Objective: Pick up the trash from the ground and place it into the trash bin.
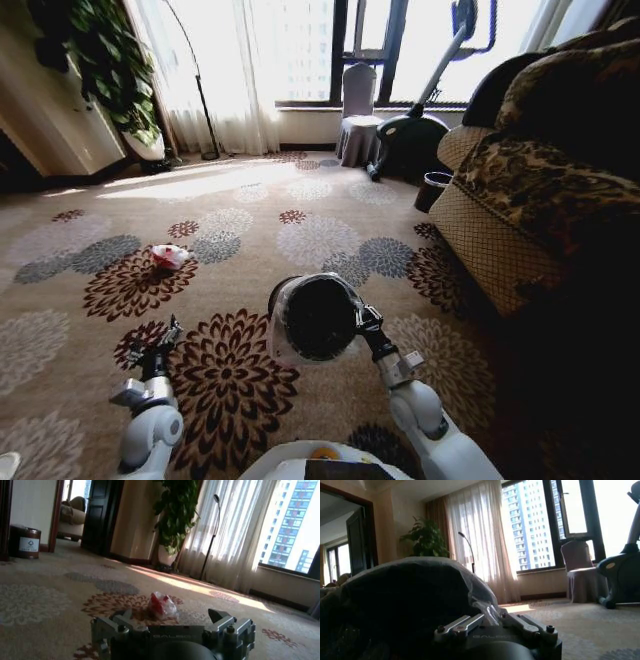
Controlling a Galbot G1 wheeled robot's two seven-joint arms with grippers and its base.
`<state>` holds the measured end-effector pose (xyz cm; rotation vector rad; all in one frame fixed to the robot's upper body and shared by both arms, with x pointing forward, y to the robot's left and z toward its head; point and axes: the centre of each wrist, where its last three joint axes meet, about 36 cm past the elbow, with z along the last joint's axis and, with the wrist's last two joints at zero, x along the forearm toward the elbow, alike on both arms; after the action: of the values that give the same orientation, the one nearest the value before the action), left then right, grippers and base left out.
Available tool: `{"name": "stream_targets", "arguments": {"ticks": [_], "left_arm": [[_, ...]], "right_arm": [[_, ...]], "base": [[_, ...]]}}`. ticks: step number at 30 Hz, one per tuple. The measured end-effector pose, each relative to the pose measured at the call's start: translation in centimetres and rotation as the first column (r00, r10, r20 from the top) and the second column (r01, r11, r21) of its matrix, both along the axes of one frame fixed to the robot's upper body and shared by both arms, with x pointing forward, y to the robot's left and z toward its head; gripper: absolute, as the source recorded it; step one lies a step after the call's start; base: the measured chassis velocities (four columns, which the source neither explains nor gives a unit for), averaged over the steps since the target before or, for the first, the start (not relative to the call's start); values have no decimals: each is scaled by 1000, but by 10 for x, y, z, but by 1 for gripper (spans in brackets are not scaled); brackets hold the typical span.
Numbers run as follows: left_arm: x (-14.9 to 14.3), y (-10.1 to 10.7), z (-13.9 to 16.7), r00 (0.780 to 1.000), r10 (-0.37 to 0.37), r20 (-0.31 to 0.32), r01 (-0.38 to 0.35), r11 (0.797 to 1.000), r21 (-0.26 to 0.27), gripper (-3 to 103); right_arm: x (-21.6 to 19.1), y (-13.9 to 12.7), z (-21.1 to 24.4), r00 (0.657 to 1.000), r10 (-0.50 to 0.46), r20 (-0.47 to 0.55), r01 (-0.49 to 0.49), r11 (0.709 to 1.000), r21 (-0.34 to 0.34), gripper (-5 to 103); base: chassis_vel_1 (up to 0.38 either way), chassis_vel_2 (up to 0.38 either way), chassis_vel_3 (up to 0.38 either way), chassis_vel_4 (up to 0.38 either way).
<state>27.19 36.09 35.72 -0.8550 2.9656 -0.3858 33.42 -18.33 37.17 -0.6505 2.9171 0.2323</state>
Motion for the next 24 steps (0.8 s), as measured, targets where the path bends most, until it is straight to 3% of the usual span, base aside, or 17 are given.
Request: {"name": "stream_targets", "arguments": {"ticks": [7,16,24], "left_arm": [[1,2,-4,1000,2,4,-2,1000,1,100],[4,2,-8,1000,-1,3,1,1000,-2,100],[2,-5,-25,997,17,-73,-20,999,-42,100]], "right_arm": [[-2,0,-5,1000,-6,-10,6,1000,-2,0],[-3,-6,-7,1000,-17,-13,17,1000,-11,0],[-5,0,-10,1000,-3,-16,3,1000,-14,0]], "base": [[228,-9,-226,19],[131,208,-141,-242],[345,312,-329,-307]]}}
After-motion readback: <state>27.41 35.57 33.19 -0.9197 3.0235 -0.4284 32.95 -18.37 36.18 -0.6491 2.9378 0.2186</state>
